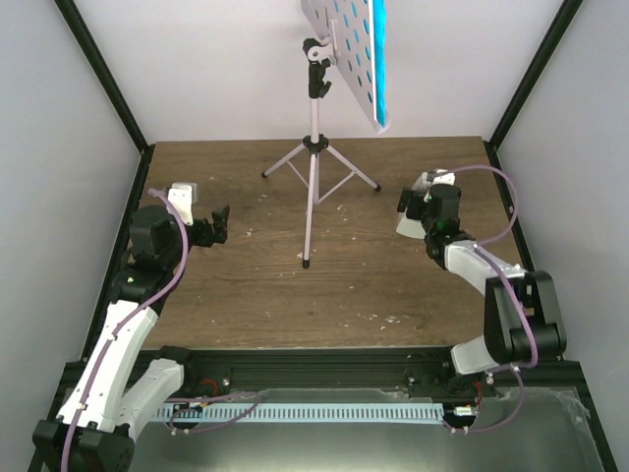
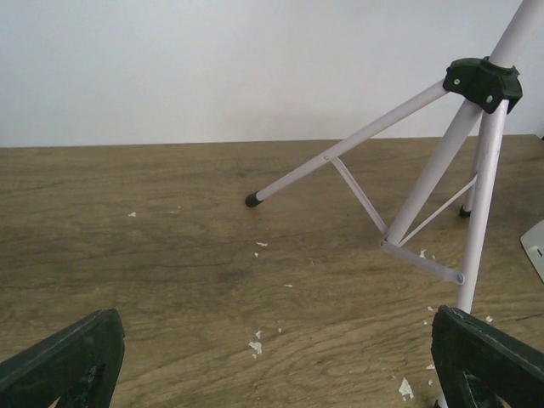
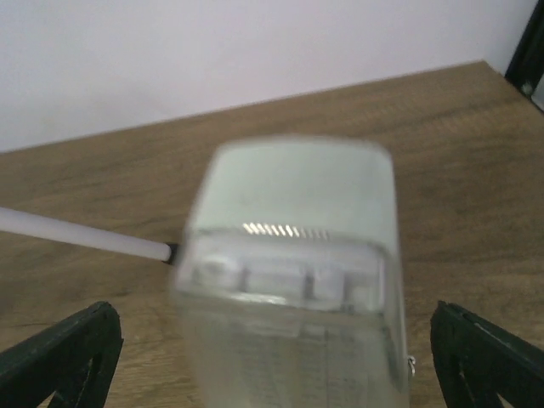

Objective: Pack up the instrument practice props

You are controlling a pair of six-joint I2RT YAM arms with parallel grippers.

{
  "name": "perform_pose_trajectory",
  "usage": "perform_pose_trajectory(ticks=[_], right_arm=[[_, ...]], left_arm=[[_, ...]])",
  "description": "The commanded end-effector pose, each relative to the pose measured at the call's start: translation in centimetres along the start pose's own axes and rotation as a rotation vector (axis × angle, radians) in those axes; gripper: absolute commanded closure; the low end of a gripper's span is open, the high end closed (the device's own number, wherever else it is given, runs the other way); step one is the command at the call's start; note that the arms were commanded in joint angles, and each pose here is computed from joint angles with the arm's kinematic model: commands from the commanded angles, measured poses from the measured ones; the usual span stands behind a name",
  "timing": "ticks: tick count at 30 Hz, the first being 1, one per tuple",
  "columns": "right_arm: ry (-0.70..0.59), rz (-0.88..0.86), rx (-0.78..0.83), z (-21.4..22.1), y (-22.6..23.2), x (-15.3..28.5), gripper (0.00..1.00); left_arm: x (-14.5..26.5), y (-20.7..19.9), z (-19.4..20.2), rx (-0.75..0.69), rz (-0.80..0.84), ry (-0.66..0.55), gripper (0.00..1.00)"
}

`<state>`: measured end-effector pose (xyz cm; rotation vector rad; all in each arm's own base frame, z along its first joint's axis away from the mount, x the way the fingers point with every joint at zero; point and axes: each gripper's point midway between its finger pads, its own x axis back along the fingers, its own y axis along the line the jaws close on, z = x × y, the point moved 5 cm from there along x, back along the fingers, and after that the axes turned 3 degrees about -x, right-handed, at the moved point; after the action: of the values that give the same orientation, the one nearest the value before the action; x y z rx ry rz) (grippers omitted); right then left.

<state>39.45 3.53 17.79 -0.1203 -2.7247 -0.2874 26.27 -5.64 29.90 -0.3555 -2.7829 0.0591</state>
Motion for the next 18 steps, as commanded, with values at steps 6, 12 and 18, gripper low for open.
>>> perform_pose_trajectory(ticks=[6, 12, 18], right_arm=[[-0.154, -0.393, 0.040, -7.4, 4.8, 8.4, 0.00], [-0.087, -0.915, 0.100, -8.3, 10.8, 10.3, 0.00], [-0.065, -1.164, 0.113, -9.0, 14.7, 9.2, 0.02]], left_arm=[[0.0, -0.5, -0.5, 0.008, 0.031, -0.014, 0.00], [0.0, -0.7, -0.6, 0.005, 0.046, -0.015, 0.00], [0.0, -0.8, -0.4, -0.001, 0.044, -0.013, 0.00]])
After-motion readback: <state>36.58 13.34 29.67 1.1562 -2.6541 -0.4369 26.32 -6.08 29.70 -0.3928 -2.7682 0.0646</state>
